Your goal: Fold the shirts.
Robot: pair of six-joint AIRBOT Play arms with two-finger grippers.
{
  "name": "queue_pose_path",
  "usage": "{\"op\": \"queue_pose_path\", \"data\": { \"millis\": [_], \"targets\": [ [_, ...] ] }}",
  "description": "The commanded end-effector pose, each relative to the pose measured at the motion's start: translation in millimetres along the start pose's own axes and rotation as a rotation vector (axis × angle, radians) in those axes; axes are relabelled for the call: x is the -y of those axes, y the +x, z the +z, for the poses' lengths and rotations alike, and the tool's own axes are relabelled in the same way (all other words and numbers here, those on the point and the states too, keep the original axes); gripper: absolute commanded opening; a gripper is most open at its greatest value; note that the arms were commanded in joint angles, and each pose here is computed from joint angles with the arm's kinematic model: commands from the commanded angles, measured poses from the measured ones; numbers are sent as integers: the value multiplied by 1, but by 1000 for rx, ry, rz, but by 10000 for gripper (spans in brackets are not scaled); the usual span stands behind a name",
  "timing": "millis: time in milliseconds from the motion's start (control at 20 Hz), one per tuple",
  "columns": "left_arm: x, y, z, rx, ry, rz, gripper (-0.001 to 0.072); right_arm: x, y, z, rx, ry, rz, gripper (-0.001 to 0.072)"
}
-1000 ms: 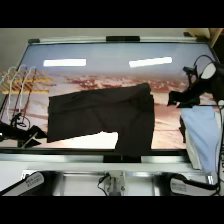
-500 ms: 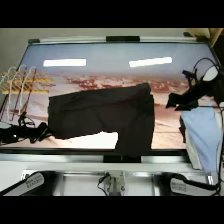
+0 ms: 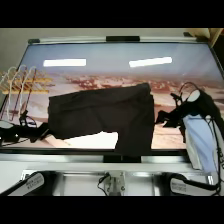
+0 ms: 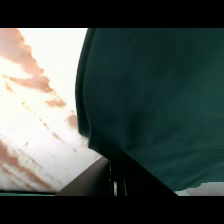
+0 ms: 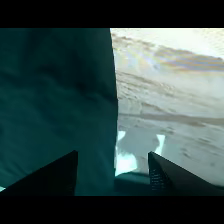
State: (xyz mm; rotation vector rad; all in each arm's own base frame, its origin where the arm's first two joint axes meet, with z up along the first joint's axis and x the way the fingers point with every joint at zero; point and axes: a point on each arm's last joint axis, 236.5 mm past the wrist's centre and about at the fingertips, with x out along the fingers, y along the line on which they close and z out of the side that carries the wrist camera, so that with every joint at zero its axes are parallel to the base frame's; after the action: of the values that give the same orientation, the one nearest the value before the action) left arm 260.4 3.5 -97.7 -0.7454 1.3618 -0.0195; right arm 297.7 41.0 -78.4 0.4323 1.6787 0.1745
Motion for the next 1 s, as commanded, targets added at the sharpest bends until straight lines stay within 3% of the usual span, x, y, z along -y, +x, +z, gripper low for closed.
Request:
{"op": "queue_pose_path", "data": {
  "millis": [0,250,350,400,550,700,800,950],
  "targets": [
    [12,-14,3,46,41,-16,37,-11,27,10,77,28,51,556],
    [26,-26,7,93,54,-48,37,-39,59,20,94,-21,24,550],
    [34,-29,11,111,45,-78,37,-49,59,26,118,-24,24,108],
    [40,-35,15,123,62,-88,37,-55,52,30,121,-34,30,82],
    [84,-102,53,280,220,-108,35,-93,-26,61,273,-215,57,81],
    [207,-295,89,821,526,-191,36,-162,-205,78,723,-547,39,81],
    [280,-449,44,1261,706,-202,36,-208,-358,37,1137,-721,-19,81],
    [339,-590,-86,1705,827,-303,36,-253,-543,-108,1737,-757,104,81]
  ]
}}
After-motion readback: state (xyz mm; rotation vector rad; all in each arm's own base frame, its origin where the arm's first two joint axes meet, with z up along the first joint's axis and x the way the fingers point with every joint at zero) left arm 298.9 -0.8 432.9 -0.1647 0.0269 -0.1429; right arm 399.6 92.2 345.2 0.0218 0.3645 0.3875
